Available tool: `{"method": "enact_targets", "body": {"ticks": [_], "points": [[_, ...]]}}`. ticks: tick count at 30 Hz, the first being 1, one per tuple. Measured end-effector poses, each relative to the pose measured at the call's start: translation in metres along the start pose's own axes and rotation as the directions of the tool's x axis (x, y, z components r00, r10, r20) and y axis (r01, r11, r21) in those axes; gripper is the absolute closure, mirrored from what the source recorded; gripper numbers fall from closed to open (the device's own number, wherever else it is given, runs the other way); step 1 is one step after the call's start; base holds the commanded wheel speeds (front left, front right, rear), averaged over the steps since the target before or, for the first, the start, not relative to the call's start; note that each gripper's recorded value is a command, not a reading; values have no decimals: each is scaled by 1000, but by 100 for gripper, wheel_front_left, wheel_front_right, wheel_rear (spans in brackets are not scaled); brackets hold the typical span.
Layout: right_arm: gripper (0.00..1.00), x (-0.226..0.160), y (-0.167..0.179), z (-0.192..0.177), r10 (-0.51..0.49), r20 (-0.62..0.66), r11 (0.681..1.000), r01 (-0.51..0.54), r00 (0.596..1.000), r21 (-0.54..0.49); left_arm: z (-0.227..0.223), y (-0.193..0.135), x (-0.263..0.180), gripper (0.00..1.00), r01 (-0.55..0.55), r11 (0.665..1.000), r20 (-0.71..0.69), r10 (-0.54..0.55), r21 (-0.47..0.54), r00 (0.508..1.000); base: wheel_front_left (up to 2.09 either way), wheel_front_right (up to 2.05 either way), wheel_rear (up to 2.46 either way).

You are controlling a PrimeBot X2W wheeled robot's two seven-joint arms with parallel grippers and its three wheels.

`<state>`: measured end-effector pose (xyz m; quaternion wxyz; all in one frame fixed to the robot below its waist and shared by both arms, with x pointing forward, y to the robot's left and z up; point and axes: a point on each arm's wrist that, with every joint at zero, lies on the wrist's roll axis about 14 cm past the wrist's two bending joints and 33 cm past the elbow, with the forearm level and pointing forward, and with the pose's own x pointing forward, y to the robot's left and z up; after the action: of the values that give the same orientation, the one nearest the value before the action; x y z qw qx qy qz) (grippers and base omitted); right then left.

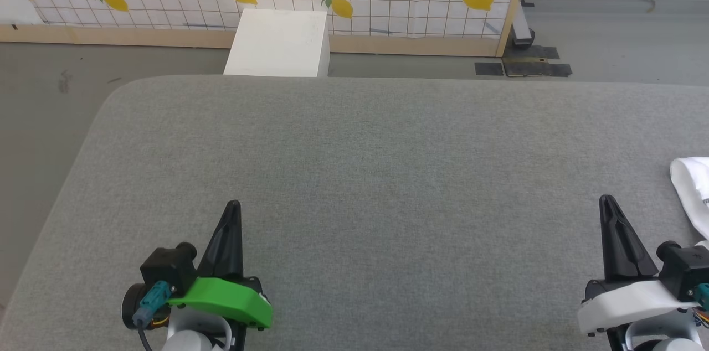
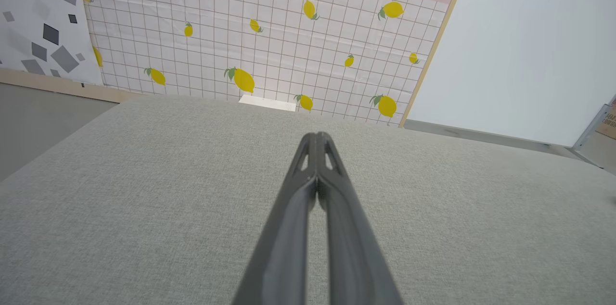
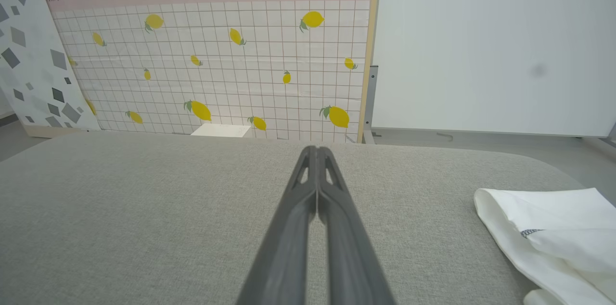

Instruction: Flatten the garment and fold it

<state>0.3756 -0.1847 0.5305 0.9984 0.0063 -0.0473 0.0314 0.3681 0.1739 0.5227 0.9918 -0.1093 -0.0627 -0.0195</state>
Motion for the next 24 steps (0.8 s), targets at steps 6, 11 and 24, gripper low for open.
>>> {"method": "enact_targets", "body": {"ticks": [6, 11, 24], "points": [[100, -1, 1, -1, 2, -8, 1000, -2, 1000, 0, 0, -1, 1, 100, 4, 1000, -7, -4, 2, 1000, 0, 0, 0], [100, -1, 2, -1, 4, -10, 1000, -4, 1000, 0, 1, -2, 2, 100, 8, 1000, -11, -8, 10, 1000, 0, 0, 0], [100, -2, 4, -3, 11, -27, 1000, -11, 1000, -5, 3, -3, 4, 100, 12, 999, -19, -11, 47, 1000, 0, 0, 0]]}}
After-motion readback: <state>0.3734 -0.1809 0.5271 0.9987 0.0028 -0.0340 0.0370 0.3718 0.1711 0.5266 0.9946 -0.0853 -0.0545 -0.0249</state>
